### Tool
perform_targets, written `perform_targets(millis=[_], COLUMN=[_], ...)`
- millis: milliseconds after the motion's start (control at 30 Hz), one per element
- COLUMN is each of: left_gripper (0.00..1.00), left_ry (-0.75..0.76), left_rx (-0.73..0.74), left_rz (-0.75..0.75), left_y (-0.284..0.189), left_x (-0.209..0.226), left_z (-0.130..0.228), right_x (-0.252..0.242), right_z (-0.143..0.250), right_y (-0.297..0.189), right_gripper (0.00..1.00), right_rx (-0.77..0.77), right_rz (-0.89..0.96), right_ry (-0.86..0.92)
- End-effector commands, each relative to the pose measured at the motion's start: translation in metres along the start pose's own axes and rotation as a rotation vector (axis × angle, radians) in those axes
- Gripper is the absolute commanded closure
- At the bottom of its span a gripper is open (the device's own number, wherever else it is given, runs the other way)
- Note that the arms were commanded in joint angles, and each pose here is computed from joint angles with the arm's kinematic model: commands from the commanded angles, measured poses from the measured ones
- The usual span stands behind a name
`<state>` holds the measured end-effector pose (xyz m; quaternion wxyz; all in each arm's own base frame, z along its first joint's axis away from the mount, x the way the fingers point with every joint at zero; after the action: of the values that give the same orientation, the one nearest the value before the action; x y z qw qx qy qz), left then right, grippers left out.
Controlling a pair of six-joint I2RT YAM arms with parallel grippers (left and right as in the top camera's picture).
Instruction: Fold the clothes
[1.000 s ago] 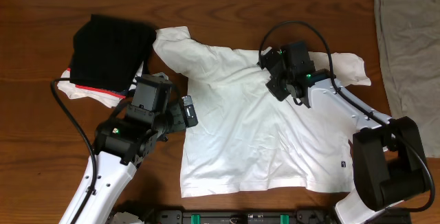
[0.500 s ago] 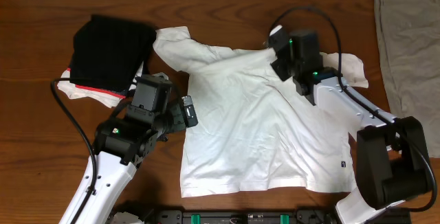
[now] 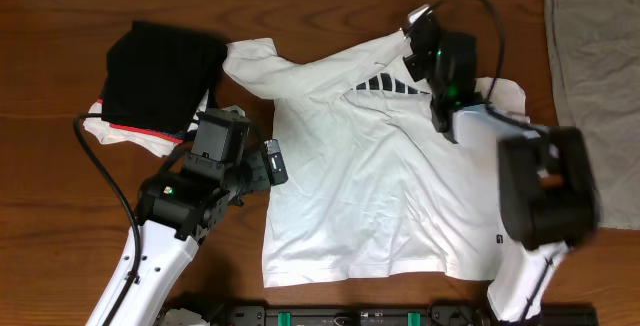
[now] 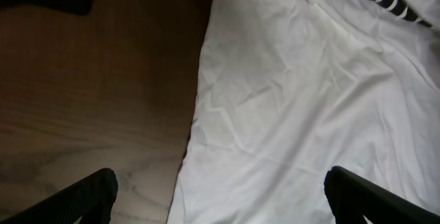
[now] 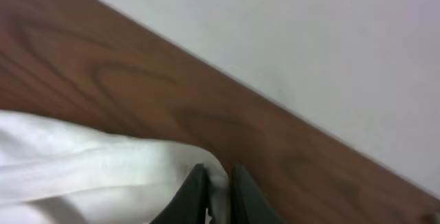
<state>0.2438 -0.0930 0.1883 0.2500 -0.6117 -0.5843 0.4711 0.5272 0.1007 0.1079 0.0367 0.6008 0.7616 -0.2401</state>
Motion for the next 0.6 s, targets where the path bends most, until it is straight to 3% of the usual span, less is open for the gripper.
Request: perform_targets(millis=[0, 200, 400, 567], left_gripper=[0.02, 0.02, 0.02, 0.02], left_ry=[-0.004, -0.004, -0.004, -0.004], left_rx=[-0.014, -0.014, -0.014, -0.014], left_rz=[-0.013, -0.013, -0.013, -0.013], left_y=[-0.002, -0.002, -0.002, -0.002], left_x=[0.002, 0.002, 0.002, 0.002], left_z=[-0.003, -0.003, -0.003, -0.003], right_x=[-0.001, -0.031, -0.067, -0.089], right_z=[0.038, 0.049, -0.015, -0.075], right_y=[0.025, 0.064, 0.062, 0.026], right_gripper=[0.91, 0.93, 0.89, 0.6], right_rx=[0.034, 0.063, 0.042, 0.132], right_rz=[0.025, 0.139, 0.173, 0.139], right_ry=[0.024, 0.137, 0.193, 0.188])
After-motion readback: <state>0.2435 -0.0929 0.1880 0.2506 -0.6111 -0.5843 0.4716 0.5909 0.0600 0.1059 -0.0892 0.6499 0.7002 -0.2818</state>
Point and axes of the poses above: each gripper's point midway between its finger pads, its own y axis out along the fingers, its own x axis along the line the jaws close on, z = x × y, the point moved 3 cm from there along -y, back along the fingers, and after that the axes turned 1 degree about y, right-handed, at the moved point
